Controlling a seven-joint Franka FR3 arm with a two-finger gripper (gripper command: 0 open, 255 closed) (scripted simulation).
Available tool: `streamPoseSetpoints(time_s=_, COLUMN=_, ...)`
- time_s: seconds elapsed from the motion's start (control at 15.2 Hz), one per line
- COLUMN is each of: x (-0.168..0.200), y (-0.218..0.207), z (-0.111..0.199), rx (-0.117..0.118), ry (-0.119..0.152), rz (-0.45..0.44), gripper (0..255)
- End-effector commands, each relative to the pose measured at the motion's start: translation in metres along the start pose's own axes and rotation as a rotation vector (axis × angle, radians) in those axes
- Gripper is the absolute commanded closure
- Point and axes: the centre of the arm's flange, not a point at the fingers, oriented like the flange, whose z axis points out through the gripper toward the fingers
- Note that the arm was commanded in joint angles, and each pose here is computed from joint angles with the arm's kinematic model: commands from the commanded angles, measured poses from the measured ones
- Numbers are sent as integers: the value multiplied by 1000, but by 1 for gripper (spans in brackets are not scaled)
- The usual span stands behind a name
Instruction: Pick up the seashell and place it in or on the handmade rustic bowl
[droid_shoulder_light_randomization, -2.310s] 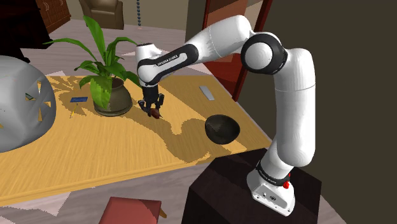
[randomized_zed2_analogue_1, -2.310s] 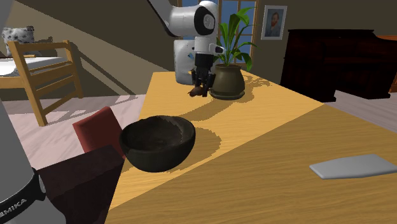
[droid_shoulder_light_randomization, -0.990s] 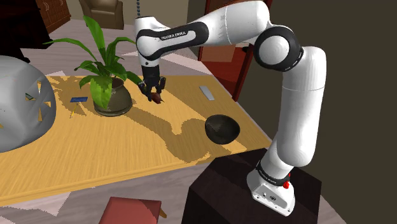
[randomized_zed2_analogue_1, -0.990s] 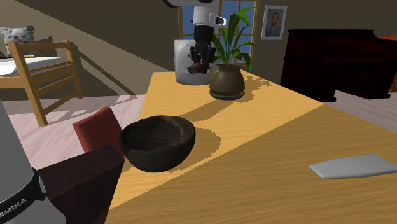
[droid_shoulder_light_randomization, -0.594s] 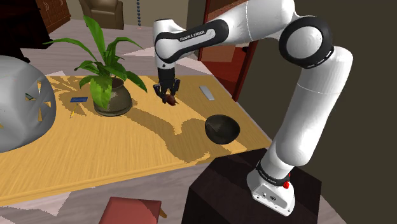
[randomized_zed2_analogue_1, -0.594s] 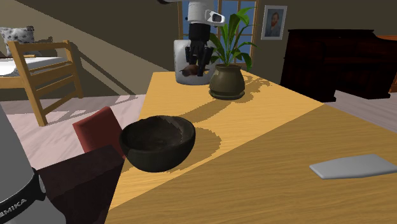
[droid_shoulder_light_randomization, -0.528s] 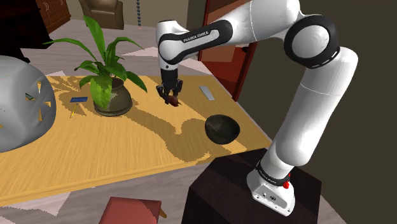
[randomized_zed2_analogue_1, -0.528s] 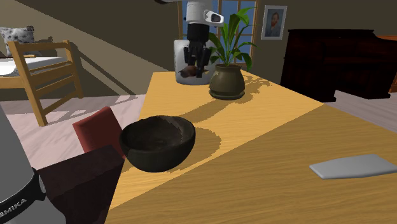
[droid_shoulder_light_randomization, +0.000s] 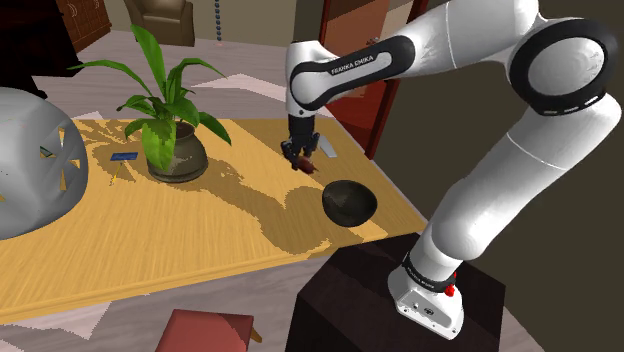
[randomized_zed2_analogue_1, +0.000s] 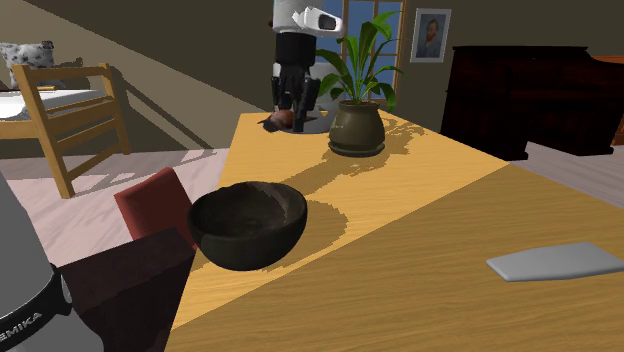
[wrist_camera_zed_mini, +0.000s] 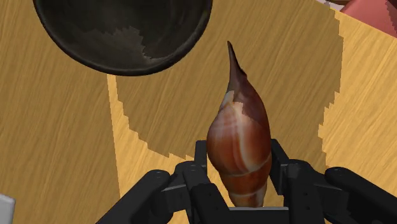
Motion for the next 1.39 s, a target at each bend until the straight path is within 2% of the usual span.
streamPoseSetpoints(time_s=0.0, x=-23, y=17, z=5, rx=1, ry=0, rz=0, gripper=255)
streamPoseSetpoints(time_s=0.73, x=-142, y=111, z=23, rx=1, ry=0, rz=0, gripper=255)
streamPoseSetpoints(time_s=1.32, x=-137, y=110, z=70, rx=1, ry=0, rz=0, gripper=255)
